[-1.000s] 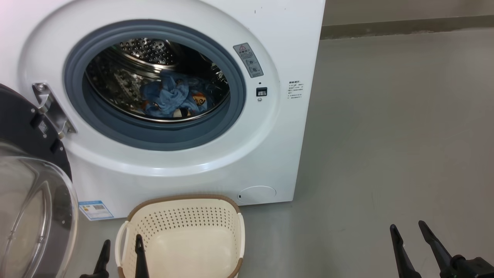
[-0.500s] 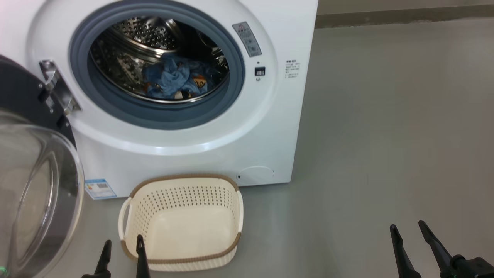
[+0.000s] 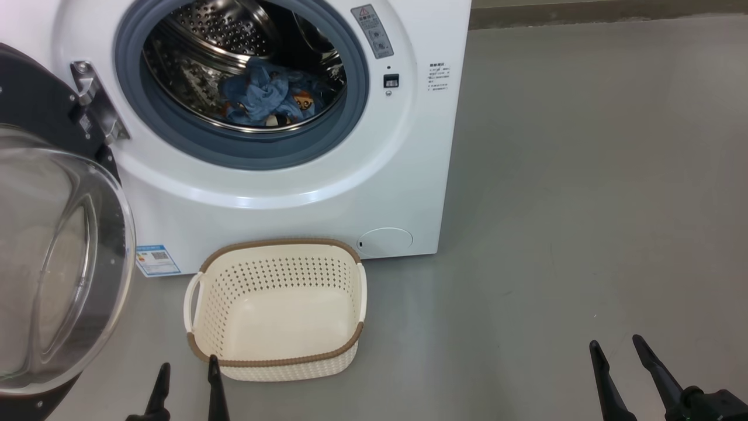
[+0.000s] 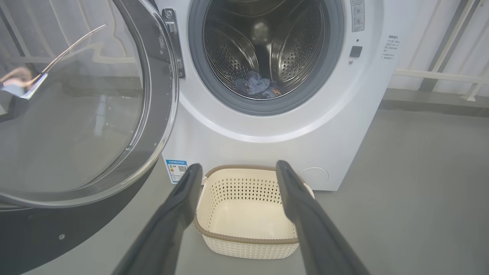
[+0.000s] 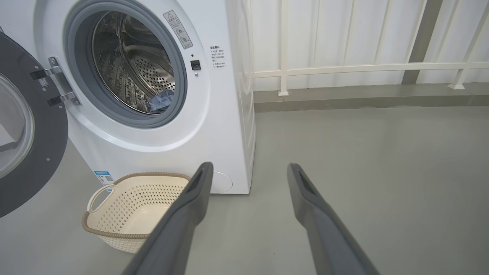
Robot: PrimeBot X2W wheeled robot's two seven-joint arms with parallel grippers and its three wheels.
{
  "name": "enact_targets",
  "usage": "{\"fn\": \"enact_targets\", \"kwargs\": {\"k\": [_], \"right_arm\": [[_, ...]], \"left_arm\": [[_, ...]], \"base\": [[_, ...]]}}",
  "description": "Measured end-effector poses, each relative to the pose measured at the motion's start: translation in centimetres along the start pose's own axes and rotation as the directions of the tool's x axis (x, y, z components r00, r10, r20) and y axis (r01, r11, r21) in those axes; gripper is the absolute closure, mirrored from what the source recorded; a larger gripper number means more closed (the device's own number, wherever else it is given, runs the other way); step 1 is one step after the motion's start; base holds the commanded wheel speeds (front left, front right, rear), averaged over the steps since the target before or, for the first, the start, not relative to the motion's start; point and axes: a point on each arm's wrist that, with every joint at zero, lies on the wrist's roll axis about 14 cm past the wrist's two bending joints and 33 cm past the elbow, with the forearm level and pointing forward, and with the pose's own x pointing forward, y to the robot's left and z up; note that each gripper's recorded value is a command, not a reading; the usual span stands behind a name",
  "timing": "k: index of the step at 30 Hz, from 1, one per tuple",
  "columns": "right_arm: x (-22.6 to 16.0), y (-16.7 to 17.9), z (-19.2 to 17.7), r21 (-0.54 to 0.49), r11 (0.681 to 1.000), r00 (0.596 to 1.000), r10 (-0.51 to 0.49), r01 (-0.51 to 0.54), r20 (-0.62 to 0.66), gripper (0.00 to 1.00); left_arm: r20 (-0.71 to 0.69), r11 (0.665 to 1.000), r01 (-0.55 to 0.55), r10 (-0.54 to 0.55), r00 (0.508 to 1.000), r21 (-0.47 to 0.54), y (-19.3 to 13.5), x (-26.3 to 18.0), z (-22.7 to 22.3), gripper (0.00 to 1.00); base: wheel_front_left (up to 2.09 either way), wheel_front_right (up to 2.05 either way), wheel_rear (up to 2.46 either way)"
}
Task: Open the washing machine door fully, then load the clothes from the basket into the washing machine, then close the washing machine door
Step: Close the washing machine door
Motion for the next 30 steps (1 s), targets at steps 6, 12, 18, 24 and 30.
{"fn": "enact_targets", "kwargs": {"k": [6, 12, 18, 24, 30], "right_arm": [[0.2, 0.4, 0.0, 0.001, 1.000, 1.000, 0.012, -0.012, 0.001, 0.00], [0.9, 1.3, -0.1, 0.000, 0.999, 0.999, 0.046, -0.046, -0.002, 0.00], [2.2, 3.0, 0.0, -0.010, 0.993, 0.993, 0.115, -0.115, -0.001, 0.00], [4.0, 5.4, 0.5, -0.020, 0.980, 0.979, 0.201, -0.200, 0.017, 0.00], [6.4, 10.3, 0.9, -0.036, 0.934, 0.933, 0.357, -0.356, 0.032, 0.00]], "left_arm": [[0.009, 1.000, -0.005, 0.005, 1.000, -0.002, 0.1, -0.1, 0.3, 0.00], [0.024, 1.000, -0.030, 0.030, 0.999, -0.005, 0.9, -0.5, 0.8, 0.00], [0.040, 0.996, -0.089, 0.089, 0.995, -0.006, 2.5, -1.0, 1.3, 0.00], [0.054, 0.989, -0.147, 0.148, 0.988, -0.007, 4.1, -1.8, 1.7, 0.00], [0.069, 0.968, -0.250, 0.250, 0.966, -0.009, 7.0, -3.5, 2.2, 0.00]], "base": [[0.00, 0.00, 0.00], [0.00, 0.00, 0.00], [0.00, 0.00, 0.00], [0.00, 0.00, 0.00], [0.00, 0.00, 0.00]]}}
